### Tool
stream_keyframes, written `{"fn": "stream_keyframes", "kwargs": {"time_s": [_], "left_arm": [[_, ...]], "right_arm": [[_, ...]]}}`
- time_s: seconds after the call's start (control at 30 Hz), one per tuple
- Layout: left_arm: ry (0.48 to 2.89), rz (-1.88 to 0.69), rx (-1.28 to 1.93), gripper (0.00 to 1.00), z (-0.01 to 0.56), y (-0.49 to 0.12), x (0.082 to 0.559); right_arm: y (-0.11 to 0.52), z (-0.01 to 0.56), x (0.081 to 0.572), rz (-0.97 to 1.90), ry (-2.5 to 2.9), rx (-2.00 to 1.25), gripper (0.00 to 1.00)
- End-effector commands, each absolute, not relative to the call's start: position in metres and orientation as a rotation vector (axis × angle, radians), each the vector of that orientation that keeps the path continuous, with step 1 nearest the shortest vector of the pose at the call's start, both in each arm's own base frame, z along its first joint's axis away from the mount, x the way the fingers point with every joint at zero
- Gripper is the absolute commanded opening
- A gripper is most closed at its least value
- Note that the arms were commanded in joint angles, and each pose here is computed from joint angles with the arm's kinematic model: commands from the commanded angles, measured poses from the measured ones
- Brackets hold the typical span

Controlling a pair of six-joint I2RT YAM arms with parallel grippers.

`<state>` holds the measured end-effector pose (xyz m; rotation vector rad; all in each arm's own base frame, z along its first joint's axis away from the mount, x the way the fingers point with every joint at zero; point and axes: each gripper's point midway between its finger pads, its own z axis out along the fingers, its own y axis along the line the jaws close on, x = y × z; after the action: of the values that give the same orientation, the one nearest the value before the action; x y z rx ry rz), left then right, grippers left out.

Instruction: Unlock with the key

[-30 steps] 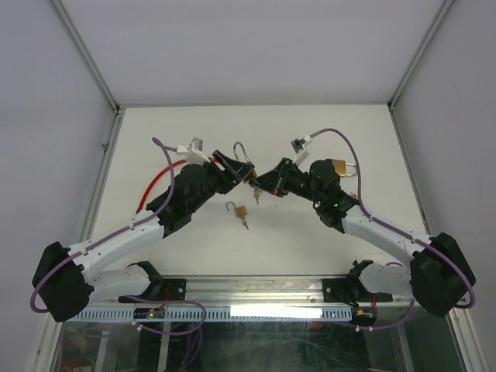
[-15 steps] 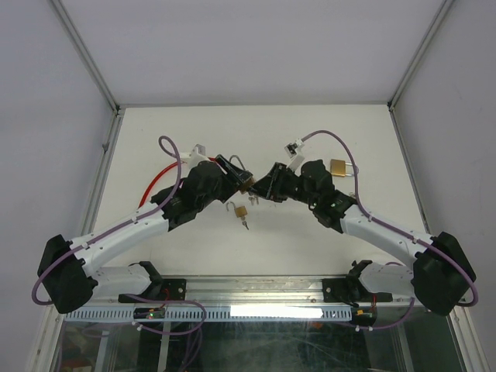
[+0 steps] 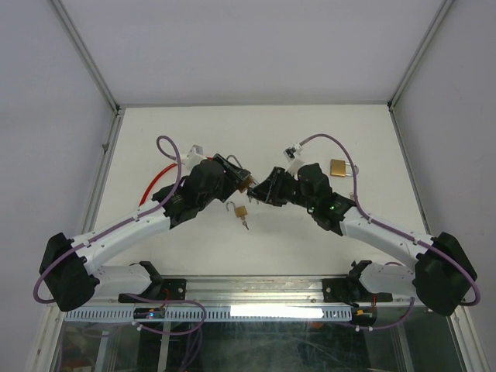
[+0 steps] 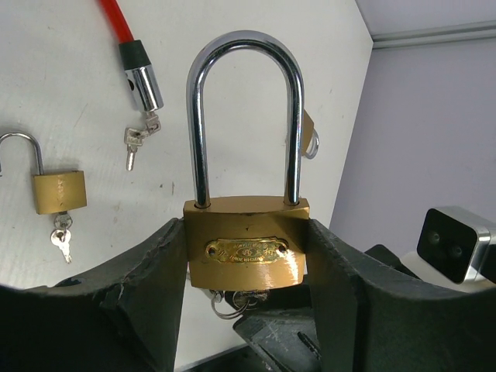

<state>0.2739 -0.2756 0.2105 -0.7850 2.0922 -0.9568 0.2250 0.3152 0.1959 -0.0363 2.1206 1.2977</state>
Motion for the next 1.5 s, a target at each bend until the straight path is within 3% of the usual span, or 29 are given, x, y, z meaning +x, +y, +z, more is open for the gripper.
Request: {"fn": "stream_keyframes", "kwargs": {"time_s": [0.0, 0.17, 0.2, 0.23, 0.3, 0.63, 0.73, 0.93, 1.03, 1.33, 1.47], "left_arm": [[1.937, -1.124, -0.811, 0.0, 0.268, -0.286, 0.291], [1.943, -1.128, -0.808, 0.0, 0.267, -0.286, 0.291], [1.942, -1.129, -0.807, 0.0, 0.268, -0.286, 0.291], [1.939, -1.132, -0.806, 0.0, 0.269, -0.286, 0.29], [1.937, -1.137, -0.805, 0.0, 0.271, -0.286, 0.29], [1.958, -1.222, -0.734, 0.0, 0.27, -0.294, 0.278], [1.942, -1.222, -0.738, 0.0, 0.27, -0.289, 0.276], [1.938, -1.213, -0.759, 0.0, 0.268, -0.284, 0.275], [1.951, -1.194, -0.77, 0.0, 0.265, -0.283, 0.275], [2.019, -1.166, -0.709, 0.0, 0.253, -0.301, 0.265], [1.939, -1.24, -0.68, 0.0, 0.27, -0.299, 0.263]], "right_arm": [[0.323, 0.214, 0.232, 1.325, 2.032, -0.042, 0.29], [0.33, 0.221, 0.236, 1.339, 2.008, -0.05, 0.29], [0.331, 0.221, 0.236, 1.338, 2.005, -0.06, 0.15], [0.331, 0.222, 0.237, 1.336, 2.0, -0.059, 0.08], [0.33, 0.22, 0.239, 1.324, 1.998, -0.052, 0.0], [0.331, 0.248, 0.249, 1.322, 1.882, -0.089, 0.0], [0.332, 0.253, 0.253, 1.316, 1.875, -0.083, 0.06], [0.333, 0.255, 0.256, 1.324, 1.876, -0.063, 0.07], [0.333, 0.256, 0.256, 1.331, 1.876, -0.058, 0.0], [0.326, 0.271, 0.271, 1.275, 1.82, -0.026, 0.0], [0.319, 0.288, 0.276, 1.363, 1.765, -0.012, 0.0]]}}
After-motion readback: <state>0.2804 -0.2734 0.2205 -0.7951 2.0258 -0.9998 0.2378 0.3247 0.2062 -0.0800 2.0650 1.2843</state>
